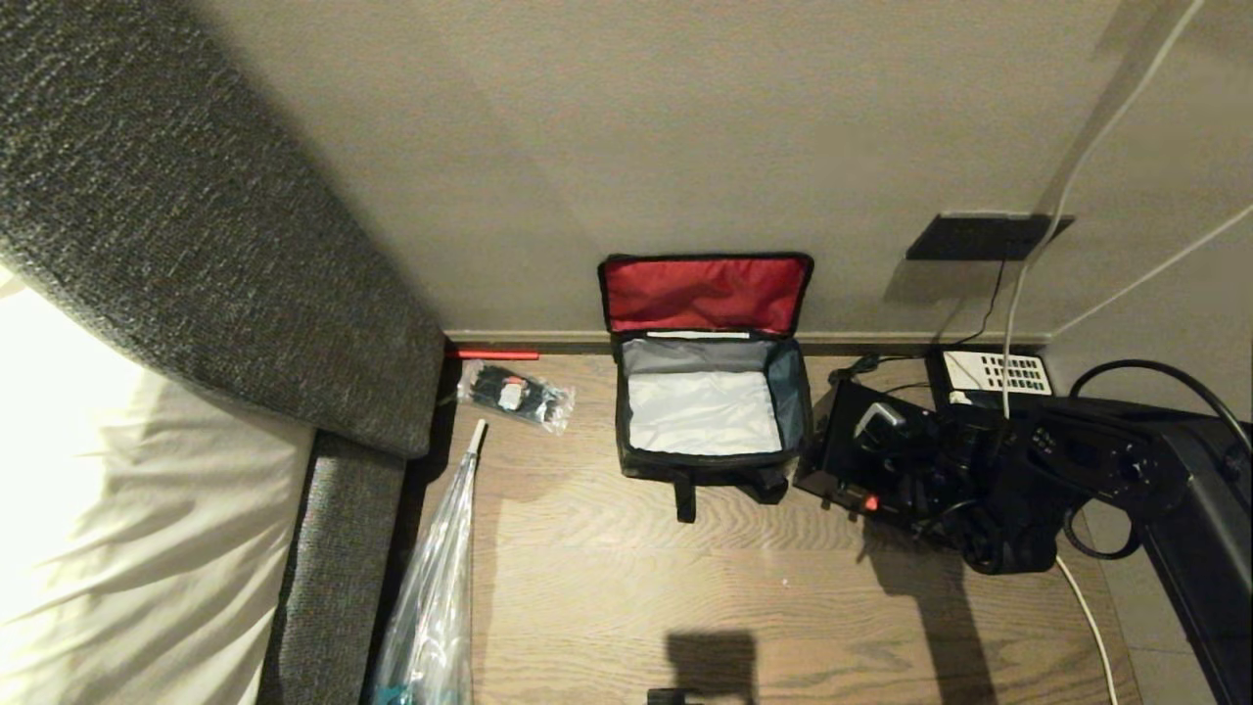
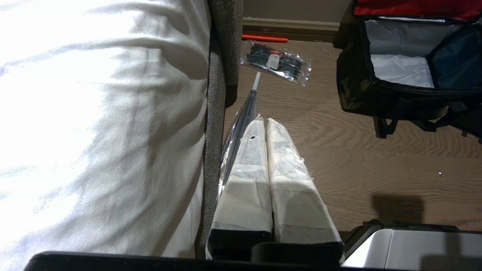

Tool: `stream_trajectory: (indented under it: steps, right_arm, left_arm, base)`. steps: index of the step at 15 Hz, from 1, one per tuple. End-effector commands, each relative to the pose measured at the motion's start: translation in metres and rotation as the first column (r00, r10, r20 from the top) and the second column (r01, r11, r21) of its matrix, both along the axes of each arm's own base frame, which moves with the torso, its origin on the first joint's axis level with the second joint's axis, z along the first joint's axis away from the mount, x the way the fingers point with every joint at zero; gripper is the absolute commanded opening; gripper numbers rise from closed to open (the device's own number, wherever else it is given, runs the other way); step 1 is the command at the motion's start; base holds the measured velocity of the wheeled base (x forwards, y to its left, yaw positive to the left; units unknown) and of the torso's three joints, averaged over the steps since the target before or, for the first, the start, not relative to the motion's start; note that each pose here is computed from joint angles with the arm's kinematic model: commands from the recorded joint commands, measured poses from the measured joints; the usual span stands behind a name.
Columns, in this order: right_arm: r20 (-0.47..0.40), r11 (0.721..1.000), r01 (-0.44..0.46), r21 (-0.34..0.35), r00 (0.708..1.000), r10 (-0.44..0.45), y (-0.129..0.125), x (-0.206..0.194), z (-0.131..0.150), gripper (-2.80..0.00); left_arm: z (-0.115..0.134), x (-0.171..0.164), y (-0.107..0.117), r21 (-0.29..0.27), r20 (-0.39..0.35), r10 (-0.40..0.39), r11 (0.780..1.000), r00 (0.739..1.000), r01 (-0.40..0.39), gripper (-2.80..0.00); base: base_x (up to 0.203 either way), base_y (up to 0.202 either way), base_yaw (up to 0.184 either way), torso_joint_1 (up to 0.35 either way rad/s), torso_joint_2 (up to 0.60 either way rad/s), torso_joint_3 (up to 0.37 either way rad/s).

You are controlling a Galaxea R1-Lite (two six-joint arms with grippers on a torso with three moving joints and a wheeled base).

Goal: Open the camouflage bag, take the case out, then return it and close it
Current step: Grip the handle again, then place the black box back

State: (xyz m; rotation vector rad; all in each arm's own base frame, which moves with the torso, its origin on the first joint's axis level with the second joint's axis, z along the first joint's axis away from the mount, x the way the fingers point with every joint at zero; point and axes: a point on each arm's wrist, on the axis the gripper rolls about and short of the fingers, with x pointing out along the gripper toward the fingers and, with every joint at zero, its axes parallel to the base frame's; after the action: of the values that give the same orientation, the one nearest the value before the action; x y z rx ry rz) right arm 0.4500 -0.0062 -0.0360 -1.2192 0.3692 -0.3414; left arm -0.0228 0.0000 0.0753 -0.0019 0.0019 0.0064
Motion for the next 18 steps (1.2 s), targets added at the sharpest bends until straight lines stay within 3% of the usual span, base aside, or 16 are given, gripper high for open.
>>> stream_trajectory:
  steps: [1,14,18]
  right_arm:
    - [0.019,1.000,0.000,-0.009,1.000,0.000,0.001,0.000,0.001,-2.80]
    - [0.029,1.000,0.001,-0.021,1.000,0.000,0.001,-0.001,0.010,-2.80]
    - [0.076,0.999,0.001,-0.038,0.997,0.002,0.001,-0.010,0.048,-2.80]
  left_arm:
    - [0.000,0.000,0.000,0.000,0.002,0.001,1.000,1.000,-0.001,-2.80]
    - [0.000,0.000,0.000,0.000,0.002,0.001,1.000,1.000,-0.001,-2.80]
    - [0.000,0.000,0.000,0.000,0.002,0.000,1.000,1.000,0.000,-2.80]
  base:
    - [0.000,0.000,0.000,0.000,0.00,0.000]
    - [0.000,0.000,0.000,0.000,0.00,0.000]
    - [0.000,0.000,0.000,0.000,0.00,0.000]
